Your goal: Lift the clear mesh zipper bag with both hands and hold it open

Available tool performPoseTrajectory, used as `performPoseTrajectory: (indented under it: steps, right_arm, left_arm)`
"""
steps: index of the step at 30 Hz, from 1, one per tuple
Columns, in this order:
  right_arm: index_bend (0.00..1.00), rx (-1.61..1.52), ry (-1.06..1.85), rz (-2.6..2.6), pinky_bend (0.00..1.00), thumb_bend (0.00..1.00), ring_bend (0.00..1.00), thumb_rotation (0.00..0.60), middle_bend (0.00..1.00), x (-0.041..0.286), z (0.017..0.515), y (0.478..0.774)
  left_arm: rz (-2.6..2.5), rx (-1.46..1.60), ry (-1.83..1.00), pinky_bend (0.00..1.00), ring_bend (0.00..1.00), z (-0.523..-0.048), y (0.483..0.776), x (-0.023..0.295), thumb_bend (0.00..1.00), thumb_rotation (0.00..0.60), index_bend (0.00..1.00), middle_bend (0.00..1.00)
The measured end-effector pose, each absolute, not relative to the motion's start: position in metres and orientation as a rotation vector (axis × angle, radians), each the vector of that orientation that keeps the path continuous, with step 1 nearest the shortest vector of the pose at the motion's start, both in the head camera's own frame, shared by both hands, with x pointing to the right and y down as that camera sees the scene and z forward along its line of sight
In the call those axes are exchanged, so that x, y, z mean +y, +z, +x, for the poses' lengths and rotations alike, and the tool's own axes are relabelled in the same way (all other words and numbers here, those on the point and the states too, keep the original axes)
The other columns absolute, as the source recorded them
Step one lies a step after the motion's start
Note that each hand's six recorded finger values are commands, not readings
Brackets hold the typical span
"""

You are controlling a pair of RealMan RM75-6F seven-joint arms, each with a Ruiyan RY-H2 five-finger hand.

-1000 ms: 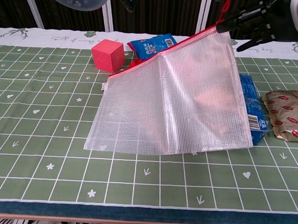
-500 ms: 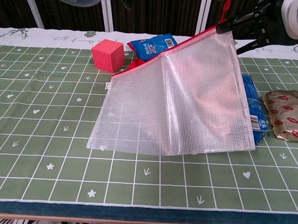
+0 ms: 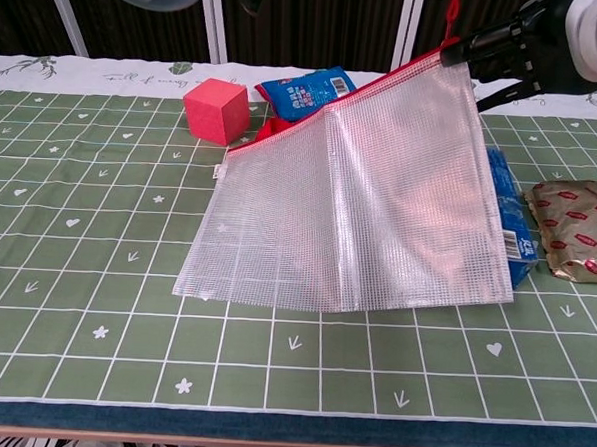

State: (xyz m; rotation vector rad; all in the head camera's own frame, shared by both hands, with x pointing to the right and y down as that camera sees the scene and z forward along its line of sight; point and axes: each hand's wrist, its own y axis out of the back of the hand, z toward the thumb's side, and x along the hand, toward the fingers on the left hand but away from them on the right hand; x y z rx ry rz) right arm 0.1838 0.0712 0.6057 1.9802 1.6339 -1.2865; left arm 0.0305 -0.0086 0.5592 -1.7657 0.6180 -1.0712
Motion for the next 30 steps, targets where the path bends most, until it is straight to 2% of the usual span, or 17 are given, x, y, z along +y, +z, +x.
performPoseTrajectory:
  steps: [4, 12, 30]
  right_arm:
    - [0.52, 1.636, -1.285, 1.975, 0.23, 0.52, 0.0, 0.6, 0.15, 0.0711, 0.1856, 0.6054]
    - [0.61, 1.631, -1.268, 1.979, 0.23, 0.53, 0.0, 0.6, 0.19, 0.0707, 0.1837, 0.6032]
    - [0.64, 1.649, -1.226, 1.971, 0.23, 0.55, 0.0, 0.6, 0.22, 0.0652, 0.1814, 0.5958]
  left_arm:
    - [-1.765, 0.622, -1.074, 0.0, 0.0, 0.029, 0.5587, -0.0099, 0.48, 0.6, 0.62, 0.2]
    - [-1.768, 0.618, -1.075, 0.0, 0.0, 0.0282, 0.5595, -0.0083, 0.48, 0.6, 0.62, 0.2]
    - [-1.795, 0.617, -1.073, 0.0, 0.0, 0.0235, 0.5613, -0.0042, 0.49, 0.6, 0.62, 0.2]
